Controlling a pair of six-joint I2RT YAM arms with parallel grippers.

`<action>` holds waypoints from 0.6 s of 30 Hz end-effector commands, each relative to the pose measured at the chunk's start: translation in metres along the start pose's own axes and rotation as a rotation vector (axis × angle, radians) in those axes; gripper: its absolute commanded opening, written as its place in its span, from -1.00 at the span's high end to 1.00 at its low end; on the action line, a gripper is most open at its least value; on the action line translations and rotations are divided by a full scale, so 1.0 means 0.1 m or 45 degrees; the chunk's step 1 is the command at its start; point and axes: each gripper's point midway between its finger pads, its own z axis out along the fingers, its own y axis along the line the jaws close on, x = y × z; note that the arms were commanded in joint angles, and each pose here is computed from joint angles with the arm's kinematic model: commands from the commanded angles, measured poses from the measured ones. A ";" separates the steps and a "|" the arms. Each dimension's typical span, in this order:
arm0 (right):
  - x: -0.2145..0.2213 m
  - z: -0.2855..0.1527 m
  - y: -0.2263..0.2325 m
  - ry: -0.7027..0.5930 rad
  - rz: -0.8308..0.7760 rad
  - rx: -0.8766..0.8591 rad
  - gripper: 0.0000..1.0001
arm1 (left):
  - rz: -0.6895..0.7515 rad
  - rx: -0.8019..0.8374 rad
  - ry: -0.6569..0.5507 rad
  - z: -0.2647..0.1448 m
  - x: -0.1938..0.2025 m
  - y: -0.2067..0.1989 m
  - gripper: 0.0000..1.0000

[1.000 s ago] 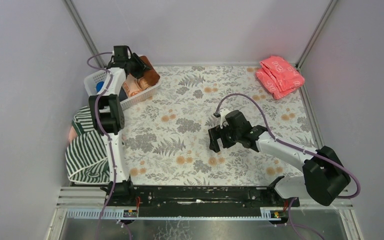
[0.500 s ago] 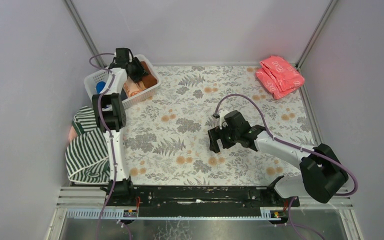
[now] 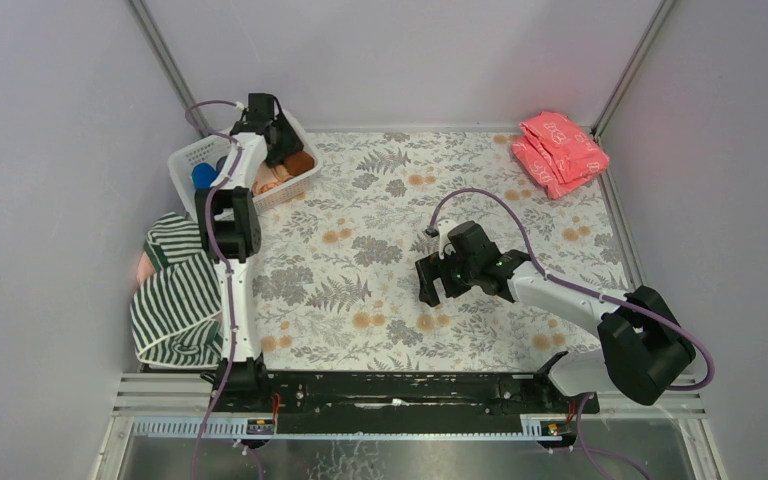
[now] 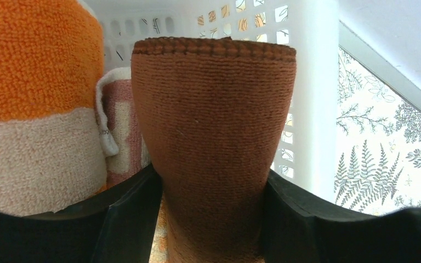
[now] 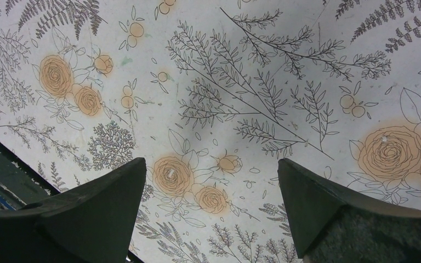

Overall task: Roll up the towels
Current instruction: Place the towel in the bin.

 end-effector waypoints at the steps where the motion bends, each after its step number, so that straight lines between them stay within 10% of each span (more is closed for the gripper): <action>1: -0.20 -0.10 0.04 -0.085 -0.009 -0.011 -0.94 | 0.006 -0.036 0.121 -0.03 0.26 0.13 -0.20; 18: -0.27 -0.26 0.07 -0.137 -0.015 -0.010 -0.95 | -0.068 0.102 -0.019 -0.56 -0.16 -0.22 -0.49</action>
